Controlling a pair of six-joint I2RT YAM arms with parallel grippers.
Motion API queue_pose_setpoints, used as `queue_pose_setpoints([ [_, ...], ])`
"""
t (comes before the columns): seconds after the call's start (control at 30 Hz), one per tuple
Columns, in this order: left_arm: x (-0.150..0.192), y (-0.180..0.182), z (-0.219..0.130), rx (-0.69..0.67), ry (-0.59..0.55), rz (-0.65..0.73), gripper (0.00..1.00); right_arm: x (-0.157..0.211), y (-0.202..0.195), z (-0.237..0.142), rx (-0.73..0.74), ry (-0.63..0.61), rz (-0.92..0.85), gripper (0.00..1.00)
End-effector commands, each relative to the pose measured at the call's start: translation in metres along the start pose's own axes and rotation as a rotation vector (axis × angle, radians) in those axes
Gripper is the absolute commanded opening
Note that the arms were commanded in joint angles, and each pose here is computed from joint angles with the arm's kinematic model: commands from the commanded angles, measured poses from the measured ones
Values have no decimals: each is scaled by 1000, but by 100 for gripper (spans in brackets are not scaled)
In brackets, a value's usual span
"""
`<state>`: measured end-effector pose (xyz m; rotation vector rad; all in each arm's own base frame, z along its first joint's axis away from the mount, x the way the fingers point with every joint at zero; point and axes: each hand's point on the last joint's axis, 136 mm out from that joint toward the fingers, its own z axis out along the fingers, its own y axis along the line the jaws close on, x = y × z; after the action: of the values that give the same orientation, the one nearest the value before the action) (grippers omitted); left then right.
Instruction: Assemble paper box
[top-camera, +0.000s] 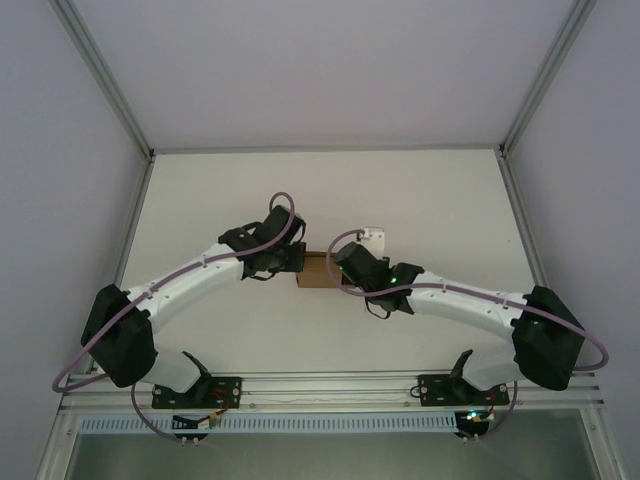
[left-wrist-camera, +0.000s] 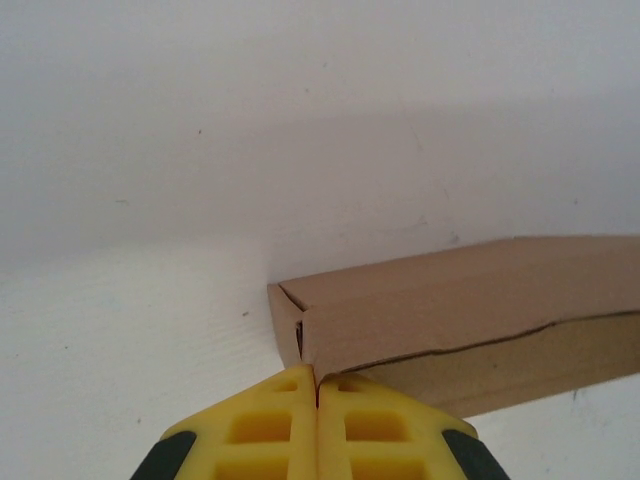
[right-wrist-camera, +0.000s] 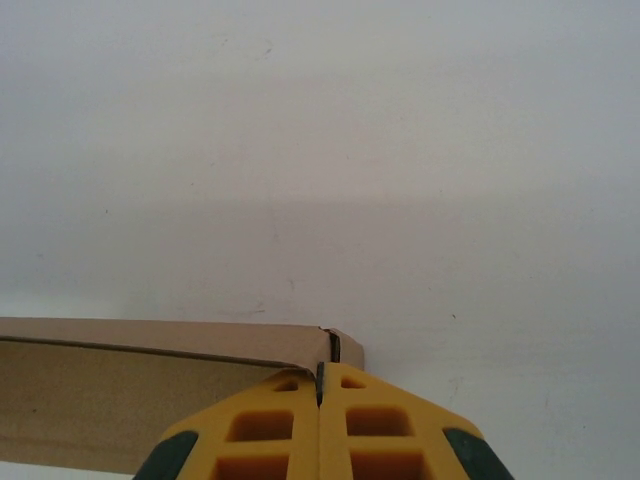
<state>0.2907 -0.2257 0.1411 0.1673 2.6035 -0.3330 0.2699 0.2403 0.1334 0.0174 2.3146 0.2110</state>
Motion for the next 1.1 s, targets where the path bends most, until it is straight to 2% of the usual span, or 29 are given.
queue_pose_setpoints([
  [0.0, 10, 0, 6, -25, 50, -66, 0, 31, -17, 5, 80, 103, -39, 0],
  [0.1, 5, 2, -1, -46, 47, -100, 0, 30, -17, 4, 76, 103, -42, 0],
  [0.3, 6, -8, 0, -16, 115, -123, 0, 33, -16, 4, 82, 116, -54, 0],
  [0.5, 14, 2, 11, -75, 136, -88, 0, 34, -17, 5, 81, 118, -55, 0],
  [0.73, 43, 19, 26, -89, 125, -29, 0, 37, -16, 9, 42, 86, -92, 0],
  [0.8, 50, 19, 29, -59, 116, -16, 0, 40, -13, 11, 6, 71, -113, 0],
  [0.93, 58, 28, 36, -92, 104, 12, 0, 52, -7, 14, -77, 64, -125, 0],
  [1.07, 67, 22, 38, -65, 116, 35, 0, 62, -11, 12, -103, 73, -108, 0],
])
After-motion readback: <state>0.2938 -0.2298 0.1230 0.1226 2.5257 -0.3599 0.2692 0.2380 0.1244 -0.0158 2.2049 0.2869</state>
